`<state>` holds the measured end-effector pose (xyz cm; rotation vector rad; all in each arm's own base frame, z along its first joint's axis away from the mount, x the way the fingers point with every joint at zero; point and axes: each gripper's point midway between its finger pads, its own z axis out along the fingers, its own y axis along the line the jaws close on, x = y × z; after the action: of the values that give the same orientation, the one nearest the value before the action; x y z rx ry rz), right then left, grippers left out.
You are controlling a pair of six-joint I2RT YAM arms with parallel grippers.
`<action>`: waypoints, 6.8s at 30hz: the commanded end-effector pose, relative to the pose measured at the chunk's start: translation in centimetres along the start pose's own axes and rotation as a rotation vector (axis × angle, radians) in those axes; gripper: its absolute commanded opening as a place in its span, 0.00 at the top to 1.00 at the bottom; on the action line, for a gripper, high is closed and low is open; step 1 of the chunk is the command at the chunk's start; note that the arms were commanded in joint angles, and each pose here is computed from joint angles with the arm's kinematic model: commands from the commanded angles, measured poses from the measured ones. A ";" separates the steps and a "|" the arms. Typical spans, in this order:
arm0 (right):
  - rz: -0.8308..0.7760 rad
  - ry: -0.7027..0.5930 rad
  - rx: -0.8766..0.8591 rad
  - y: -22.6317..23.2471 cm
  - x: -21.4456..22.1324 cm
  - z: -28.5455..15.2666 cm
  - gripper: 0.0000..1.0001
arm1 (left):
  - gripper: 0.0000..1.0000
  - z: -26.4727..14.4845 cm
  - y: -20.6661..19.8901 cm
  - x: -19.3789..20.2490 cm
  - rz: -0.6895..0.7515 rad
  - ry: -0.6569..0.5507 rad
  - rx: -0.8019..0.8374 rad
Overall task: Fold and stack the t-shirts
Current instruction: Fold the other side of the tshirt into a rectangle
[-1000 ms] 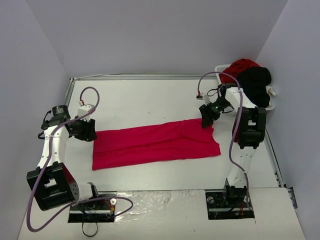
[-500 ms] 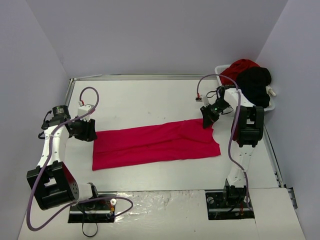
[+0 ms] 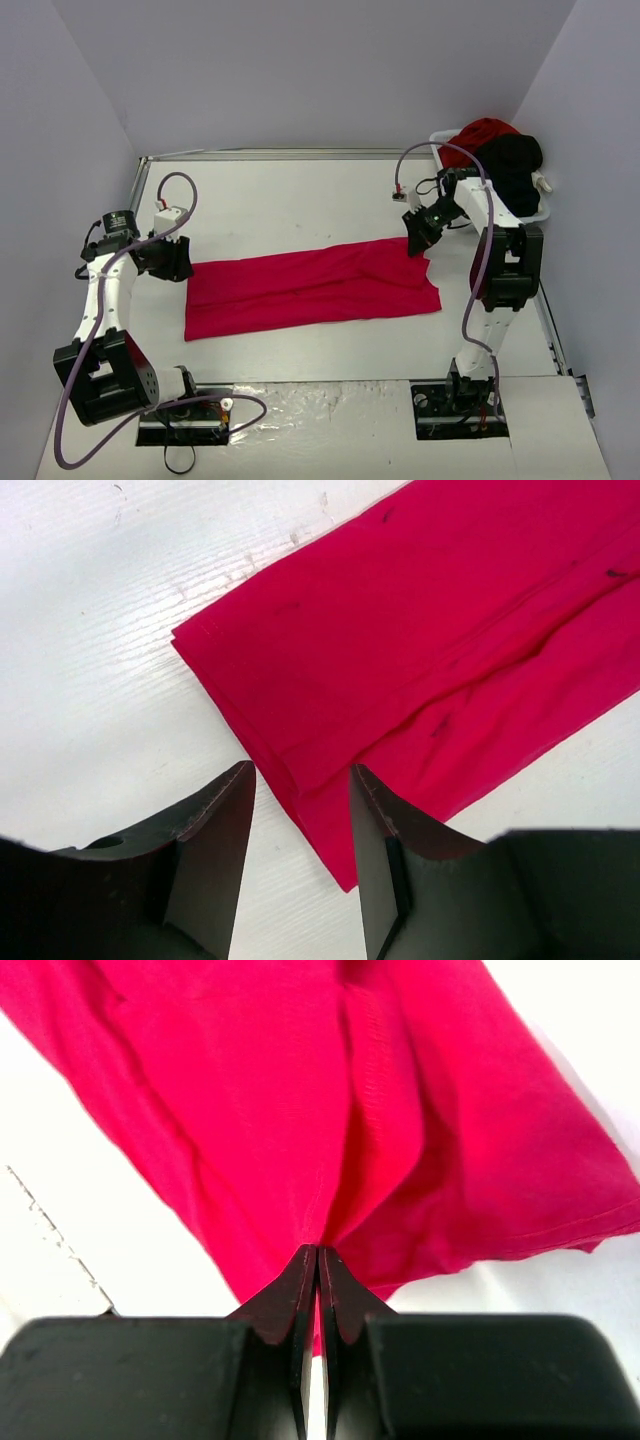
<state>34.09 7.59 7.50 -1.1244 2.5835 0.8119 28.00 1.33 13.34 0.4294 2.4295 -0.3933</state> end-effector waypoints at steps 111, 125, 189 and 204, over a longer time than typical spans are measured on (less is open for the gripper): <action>-0.127 0.255 -0.226 13.0 1.9 6.5 0.60 | 0.59 -1.9 -1.2 -1.7 0.057 -0.113 -0.014; -0.059 0.183 -0.110 9.3 0.6 6.2 0.60 | 0.59 -2.0 -1.4 -1.9 0.066 -0.125 -0.010; -0.117 0.256 -0.102 9.3 1.1 4.8 0.80 | 0.59 -2.2 -1.6 -1.8 0.075 -0.138 -0.013; -0.197 0.375 -0.196 14.1 1.8 9.6 0.81 | 0.59 -1.9 -1.4 -1.6 0.072 -0.132 -0.017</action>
<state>24.51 18.87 4.01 -1.6649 2.6337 0.8494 27.37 0.45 15.17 0.4519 2.3239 -0.3715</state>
